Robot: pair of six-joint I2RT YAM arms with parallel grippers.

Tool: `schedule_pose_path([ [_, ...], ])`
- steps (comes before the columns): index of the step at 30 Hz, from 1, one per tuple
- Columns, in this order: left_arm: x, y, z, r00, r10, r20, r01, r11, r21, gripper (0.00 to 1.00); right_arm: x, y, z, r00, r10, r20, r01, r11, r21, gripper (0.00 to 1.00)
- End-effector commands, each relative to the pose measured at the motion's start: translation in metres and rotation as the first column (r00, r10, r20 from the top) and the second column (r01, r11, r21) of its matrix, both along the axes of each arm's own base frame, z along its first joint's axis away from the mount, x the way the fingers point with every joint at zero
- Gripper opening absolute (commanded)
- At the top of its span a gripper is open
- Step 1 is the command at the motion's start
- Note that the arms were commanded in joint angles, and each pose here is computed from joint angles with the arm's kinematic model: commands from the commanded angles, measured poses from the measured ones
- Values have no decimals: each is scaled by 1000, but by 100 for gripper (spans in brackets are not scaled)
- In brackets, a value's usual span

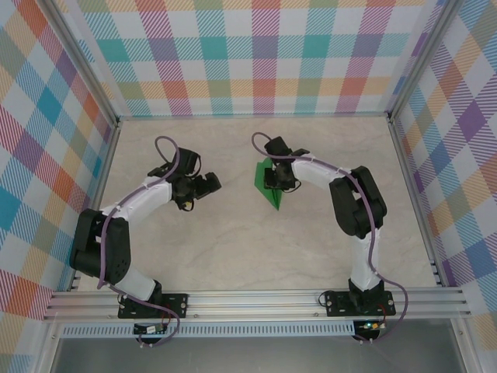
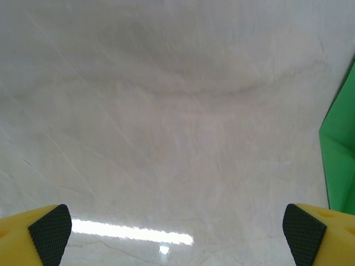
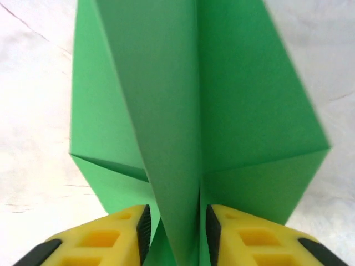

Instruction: Fold a paper plane with a square sheet of paper (pick it up from the middle)

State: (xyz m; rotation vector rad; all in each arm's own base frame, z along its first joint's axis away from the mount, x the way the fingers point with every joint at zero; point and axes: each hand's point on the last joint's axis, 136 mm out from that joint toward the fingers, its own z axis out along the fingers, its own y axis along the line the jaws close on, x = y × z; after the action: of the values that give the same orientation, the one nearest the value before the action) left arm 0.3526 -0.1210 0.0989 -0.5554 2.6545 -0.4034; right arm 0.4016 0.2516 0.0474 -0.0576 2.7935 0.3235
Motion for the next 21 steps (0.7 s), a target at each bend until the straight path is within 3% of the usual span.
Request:
schedule_pose_path([
  [1, 15, 33, 36, 993, 44, 107, -57, 991, 120, 100, 11, 6, 83, 991, -29, 128, 16, 994, 105, 50],
  [7, 27, 77, 68, 969, 124, 212, -175, 954, 242, 100, 13, -24, 145, 951, -82, 298, 60, 995, 84, 79],
  [12, 24, 115, 82, 929, 189, 319, -291, 905, 311, 100, 12, -86, 176, 852, -145, 502, 188, 982, -36, 99],
  [16, 15, 142, 87, 867, 214, 450, -398, 841, 367, 100, 5, -149, 184, 747, -220, 627, 325, 944, -56, 100],
  [19, 9, 161, 86, 815, 222, 535, -477, 781, 403, 100, -5, -197, 168, 700, -298, 649, 432, 900, -53, 100],
  [21, 6, 166, 77, 805, 166, 570, -476, 754, 453, 100, -12, -225, 152, 658, -309, 687, 501, 861, -93, 100],
])
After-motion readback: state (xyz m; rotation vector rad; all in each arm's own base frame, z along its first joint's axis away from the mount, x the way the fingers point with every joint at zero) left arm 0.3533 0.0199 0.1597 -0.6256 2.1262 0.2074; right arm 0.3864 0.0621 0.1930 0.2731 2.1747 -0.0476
